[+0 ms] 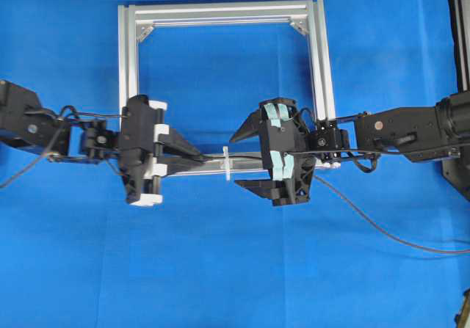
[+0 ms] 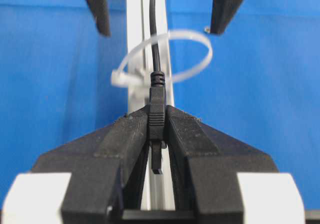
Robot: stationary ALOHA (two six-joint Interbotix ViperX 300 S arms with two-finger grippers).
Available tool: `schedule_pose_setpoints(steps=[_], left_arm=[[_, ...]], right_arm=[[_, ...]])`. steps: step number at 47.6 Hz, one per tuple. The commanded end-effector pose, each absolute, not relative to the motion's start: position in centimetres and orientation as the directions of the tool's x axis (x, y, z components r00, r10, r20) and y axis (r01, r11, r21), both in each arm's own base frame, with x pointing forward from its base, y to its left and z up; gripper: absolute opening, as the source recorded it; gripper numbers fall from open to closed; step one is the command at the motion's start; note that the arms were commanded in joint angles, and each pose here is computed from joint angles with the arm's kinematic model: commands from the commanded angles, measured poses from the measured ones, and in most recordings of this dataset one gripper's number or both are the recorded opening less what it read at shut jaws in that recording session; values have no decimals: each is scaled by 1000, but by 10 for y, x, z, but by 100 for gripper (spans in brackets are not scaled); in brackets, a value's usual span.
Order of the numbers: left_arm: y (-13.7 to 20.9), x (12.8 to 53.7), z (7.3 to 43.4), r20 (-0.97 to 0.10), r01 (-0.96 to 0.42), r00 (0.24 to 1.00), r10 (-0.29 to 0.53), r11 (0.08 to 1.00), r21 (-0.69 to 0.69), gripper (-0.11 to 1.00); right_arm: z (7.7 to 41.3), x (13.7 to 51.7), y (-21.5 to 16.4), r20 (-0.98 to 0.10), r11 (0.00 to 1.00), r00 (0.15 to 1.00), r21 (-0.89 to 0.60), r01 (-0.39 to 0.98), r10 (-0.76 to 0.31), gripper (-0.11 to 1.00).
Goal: Insert the wire through the string loop located in the center.
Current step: 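Open the right gripper and pull the cable leftward with the left gripper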
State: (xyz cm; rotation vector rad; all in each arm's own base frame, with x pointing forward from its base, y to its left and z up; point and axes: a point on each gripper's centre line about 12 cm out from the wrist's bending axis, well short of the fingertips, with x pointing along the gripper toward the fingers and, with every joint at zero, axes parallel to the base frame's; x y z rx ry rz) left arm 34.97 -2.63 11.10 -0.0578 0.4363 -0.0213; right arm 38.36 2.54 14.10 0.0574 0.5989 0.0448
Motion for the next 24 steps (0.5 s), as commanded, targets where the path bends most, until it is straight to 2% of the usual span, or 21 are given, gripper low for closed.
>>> schedule_pose_setpoints(steps=[1, 24], left_arm=[[-25, 342, 121, -398, 7, 917, -31, 998, -63, 8], [-21, 262, 120, -433, 16, 901, -41, 998, -61, 8]], right_arm=[[151, 388, 26, -536, 997, 842, 69, -28, 61, 92], [152, 388, 26, -534, 997, 843, 70, -29, 61, 92]])
